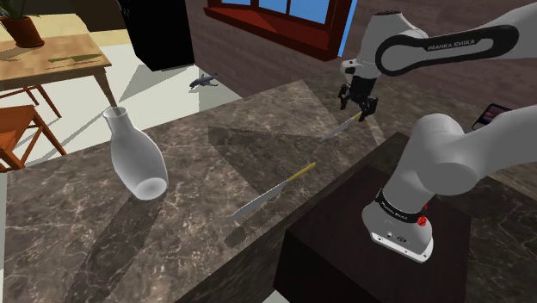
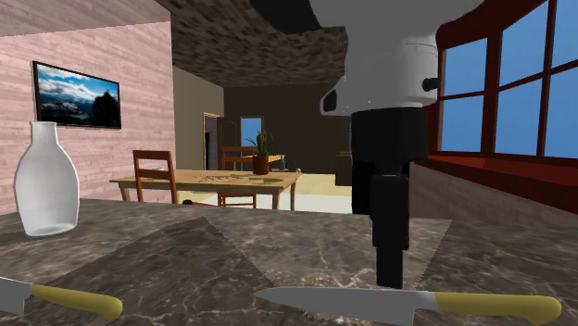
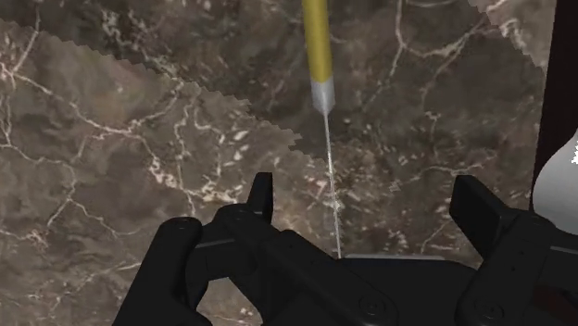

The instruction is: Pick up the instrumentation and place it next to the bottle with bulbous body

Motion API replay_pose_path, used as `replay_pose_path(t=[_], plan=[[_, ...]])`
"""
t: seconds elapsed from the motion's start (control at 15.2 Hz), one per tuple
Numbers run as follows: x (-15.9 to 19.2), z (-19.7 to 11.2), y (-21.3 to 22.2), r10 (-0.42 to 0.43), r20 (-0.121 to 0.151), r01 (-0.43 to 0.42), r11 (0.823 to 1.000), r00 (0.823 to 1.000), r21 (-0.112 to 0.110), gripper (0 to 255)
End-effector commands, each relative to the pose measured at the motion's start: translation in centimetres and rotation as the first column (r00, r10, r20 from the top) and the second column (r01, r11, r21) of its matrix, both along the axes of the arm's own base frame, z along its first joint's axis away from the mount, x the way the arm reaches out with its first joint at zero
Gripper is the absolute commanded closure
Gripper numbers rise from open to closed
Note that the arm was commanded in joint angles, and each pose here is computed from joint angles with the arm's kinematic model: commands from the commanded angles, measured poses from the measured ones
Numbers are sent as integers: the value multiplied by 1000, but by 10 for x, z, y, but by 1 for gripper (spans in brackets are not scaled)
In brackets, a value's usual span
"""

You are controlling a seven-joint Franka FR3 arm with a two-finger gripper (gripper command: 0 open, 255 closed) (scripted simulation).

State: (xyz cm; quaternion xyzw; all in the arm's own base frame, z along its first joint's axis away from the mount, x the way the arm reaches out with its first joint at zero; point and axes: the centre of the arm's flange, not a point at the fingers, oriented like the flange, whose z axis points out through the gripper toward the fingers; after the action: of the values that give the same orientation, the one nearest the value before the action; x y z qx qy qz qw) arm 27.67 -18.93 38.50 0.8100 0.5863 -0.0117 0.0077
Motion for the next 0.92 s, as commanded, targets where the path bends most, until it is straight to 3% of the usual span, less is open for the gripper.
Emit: replay_pose_path(t=[0.0,0.46,0.86], plan=[[9,-19,-13,134,1,-134,991,991,7,0],[9,-56,-14,134,1,-134,991,991,7,0],[9,-59,-14,134,1,-134,991,991,7,0]])
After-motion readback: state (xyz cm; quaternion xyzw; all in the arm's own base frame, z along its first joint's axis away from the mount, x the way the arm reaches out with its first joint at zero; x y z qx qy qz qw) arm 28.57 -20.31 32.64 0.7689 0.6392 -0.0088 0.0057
